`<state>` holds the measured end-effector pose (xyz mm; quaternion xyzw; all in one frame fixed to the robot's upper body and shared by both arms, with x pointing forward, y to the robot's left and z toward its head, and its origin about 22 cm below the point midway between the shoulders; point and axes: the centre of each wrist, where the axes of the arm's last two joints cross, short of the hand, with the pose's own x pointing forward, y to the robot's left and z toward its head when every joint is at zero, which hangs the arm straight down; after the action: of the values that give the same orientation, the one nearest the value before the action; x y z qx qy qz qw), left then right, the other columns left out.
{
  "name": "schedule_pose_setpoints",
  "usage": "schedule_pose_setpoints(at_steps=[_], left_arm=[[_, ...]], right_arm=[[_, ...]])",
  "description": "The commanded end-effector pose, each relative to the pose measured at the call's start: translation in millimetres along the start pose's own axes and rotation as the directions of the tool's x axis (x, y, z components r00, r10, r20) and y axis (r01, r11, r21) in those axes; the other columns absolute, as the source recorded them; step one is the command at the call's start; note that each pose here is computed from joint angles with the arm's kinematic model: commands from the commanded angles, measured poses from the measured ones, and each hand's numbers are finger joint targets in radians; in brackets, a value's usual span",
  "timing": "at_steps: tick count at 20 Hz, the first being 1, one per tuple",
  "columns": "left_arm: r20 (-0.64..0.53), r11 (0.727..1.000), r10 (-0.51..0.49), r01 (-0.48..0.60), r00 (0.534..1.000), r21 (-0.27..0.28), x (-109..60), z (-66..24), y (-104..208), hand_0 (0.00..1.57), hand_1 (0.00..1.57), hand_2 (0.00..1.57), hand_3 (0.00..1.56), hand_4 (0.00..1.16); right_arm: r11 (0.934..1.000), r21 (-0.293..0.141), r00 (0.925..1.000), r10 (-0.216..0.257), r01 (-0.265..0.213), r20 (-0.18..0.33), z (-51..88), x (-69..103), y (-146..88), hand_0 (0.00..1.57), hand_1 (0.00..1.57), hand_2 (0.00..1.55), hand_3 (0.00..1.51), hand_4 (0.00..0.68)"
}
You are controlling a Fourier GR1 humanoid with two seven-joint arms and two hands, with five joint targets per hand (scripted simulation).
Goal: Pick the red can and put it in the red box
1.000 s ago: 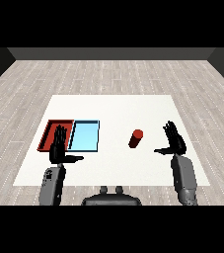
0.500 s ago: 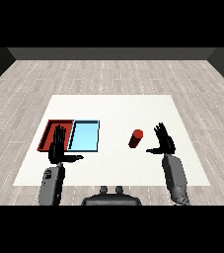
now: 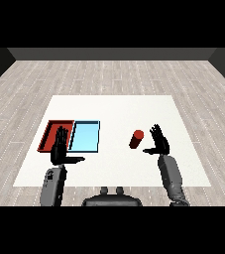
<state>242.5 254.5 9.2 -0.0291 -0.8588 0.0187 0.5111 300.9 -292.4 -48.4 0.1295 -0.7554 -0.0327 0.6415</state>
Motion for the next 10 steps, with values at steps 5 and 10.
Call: schedule_pose_setpoints(at_steps=[5, 10], left_arm=[[0.011, 1.0, 0.018, -0.018, 1.0, 0.006, -5.1, -5.1, -23, 0.0, 0.0, 0.0, 0.0, 0.0], [-0.008, 1.0, 0.025, -0.025, 1.0, 0.0, 9.3, -4.2, -13, 0.0, 0.0, 0.0, 0.0, 0.0]], right_arm=[[0.999, 0.008, 0.999, -0.045, 0.045, -0.007, -3.8, -14.3, 12, 0.0, 0.0, 0.0, 0.0, 0.0], [0.9979, 0.025, 0.9979, -0.058, 0.059, -0.028, -20.9, -17.6, 15, 0.0, 0.0, 0.0, 0.0, 0.0]])
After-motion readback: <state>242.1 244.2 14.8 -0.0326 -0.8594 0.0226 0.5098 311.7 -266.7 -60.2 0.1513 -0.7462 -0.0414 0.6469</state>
